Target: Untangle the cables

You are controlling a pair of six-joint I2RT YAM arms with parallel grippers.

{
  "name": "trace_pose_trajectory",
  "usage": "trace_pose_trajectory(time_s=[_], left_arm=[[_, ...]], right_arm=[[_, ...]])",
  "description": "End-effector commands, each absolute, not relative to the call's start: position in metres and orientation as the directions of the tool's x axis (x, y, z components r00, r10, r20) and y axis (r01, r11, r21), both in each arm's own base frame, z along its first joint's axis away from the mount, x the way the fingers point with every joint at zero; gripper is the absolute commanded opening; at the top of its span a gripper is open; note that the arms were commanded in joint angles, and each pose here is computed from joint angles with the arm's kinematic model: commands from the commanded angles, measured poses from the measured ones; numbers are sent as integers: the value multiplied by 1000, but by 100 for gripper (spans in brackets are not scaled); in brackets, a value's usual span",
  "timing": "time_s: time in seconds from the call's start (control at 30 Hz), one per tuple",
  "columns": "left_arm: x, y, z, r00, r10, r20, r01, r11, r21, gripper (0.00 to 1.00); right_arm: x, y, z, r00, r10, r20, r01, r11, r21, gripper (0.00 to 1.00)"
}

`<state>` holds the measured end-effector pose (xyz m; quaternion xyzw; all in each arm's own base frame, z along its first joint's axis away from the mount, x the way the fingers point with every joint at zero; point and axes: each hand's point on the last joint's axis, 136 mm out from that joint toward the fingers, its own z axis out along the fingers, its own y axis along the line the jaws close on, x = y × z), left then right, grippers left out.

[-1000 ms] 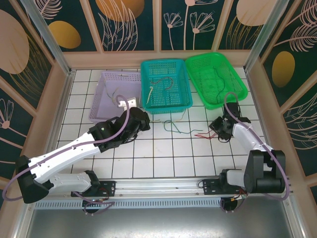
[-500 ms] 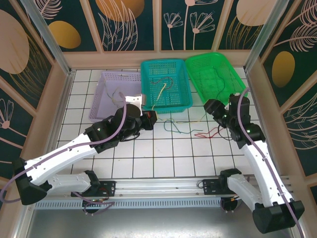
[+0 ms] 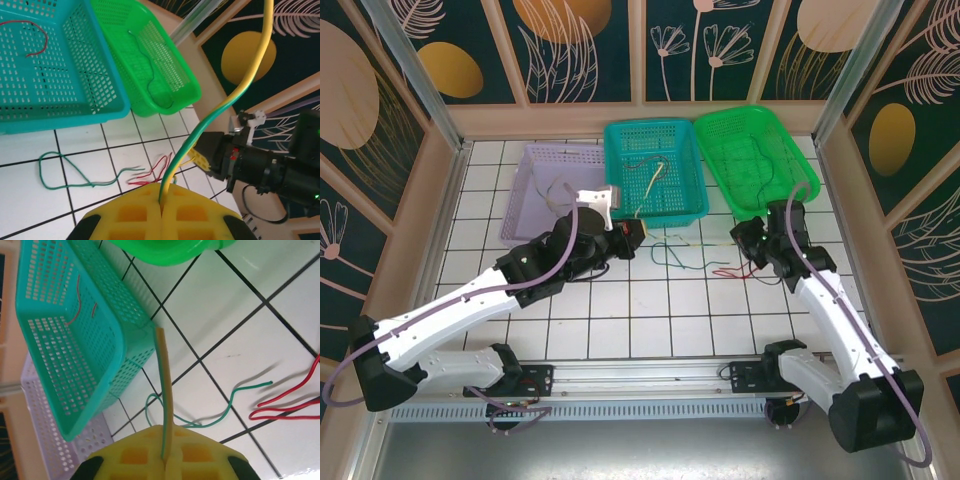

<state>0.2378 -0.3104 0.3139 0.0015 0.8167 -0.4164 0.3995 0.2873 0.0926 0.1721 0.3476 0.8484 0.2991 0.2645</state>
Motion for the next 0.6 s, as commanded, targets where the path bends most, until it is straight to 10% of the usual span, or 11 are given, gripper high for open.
trace_pose_trajectory(time_s=[0.0,0.57], left_arm=[[256,-296,346,-609,-507,-610,315,552,-772,0],[324,-202,374,-365,-865,-345,179,299,-937,0]], right_arm=[[286,86,172,-596,763,-248,458,577,676,0],[270,100,148,-591,799,-109,516,478,710,0]])
